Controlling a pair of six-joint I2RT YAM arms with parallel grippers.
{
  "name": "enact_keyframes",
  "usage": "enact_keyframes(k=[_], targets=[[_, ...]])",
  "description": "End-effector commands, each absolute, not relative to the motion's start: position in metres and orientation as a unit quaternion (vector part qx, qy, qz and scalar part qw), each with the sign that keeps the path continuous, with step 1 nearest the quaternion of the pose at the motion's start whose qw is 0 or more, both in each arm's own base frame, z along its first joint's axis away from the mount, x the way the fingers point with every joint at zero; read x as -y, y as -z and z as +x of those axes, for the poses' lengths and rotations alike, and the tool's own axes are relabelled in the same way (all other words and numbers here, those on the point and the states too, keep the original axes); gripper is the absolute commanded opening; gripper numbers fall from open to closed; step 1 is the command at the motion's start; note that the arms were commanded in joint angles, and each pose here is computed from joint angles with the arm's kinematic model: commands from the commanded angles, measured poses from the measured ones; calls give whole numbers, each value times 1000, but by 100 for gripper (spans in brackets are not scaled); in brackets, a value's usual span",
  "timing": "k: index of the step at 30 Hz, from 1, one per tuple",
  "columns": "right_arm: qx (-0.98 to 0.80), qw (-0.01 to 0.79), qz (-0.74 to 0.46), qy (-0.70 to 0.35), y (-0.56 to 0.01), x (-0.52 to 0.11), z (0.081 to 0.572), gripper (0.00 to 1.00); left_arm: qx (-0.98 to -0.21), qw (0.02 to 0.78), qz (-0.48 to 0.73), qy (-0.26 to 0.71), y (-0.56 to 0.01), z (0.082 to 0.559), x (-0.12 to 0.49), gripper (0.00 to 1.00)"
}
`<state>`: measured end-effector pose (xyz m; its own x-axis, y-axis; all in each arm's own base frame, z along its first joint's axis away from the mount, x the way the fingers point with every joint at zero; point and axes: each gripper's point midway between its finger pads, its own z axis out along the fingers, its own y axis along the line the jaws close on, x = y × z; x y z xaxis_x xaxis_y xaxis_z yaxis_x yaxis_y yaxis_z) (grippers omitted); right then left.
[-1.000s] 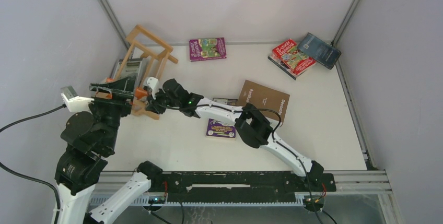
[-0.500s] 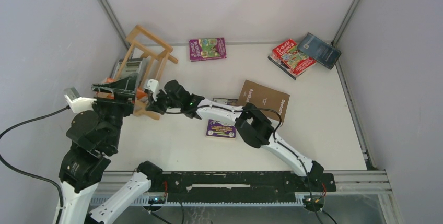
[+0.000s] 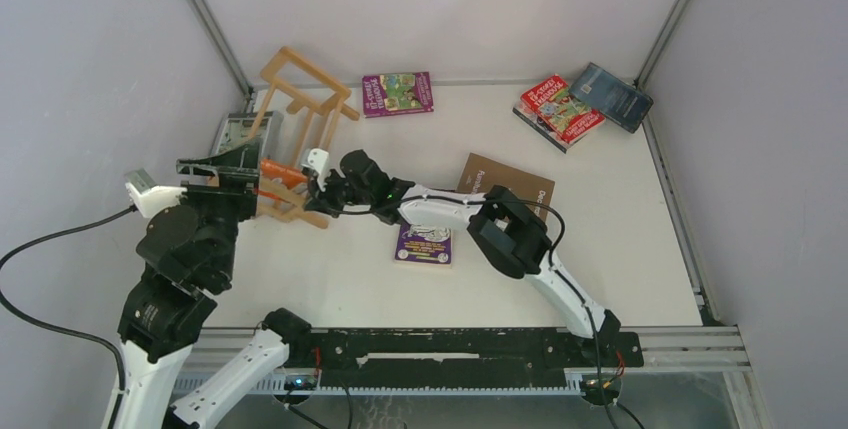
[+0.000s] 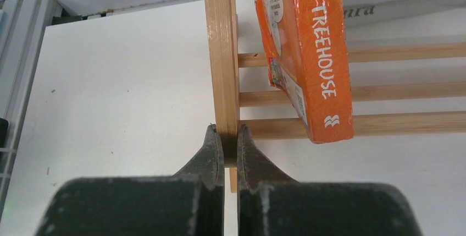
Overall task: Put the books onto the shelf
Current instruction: Move the shelf to the center of the board.
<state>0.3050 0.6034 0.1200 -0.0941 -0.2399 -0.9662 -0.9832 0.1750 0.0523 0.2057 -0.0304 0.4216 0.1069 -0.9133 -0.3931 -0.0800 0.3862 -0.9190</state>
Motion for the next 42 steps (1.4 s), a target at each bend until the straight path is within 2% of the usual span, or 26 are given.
enact_keyframes(k=[1, 11, 21, 29, 36, 38, 40, 42], targets=[[-651, 467, -441, -405, -148, -574, 330, 0, -558, 611, -454, 330, -424, 212, 24, 76], [-679, 462, -416, -390, -143, -530, 344, 0, -561, 611, -478, 291, -409, 231, 22, 76], [-700, 461, -396, -374, -137, -486, 364, 0, -580, 588, -490, 279, -394, 281, 35, 77], [-715, 456, -380, -368, -134, -457, 386, 0, -549, 587, -534, 262, -393, 323, 7, 77], [-722, 440, -382, -373, -131, -450, 390, 0, -507, 569, -595, 254, -363, 348, -27, 77], [-724, 434, -386, -372, -129, -448, 388, 8, -497, 561, -612, 251, -353, 353, -36, 77], [-727, 432, -384, -370, -128, -446, 388, 25, -487, 554, -627, 250, -343, 357, -45, 77], [-730, 432, -379, -371, -129, -442, 390, 37, -475, 548, -643, 246, -333, 361, -56, 77]])
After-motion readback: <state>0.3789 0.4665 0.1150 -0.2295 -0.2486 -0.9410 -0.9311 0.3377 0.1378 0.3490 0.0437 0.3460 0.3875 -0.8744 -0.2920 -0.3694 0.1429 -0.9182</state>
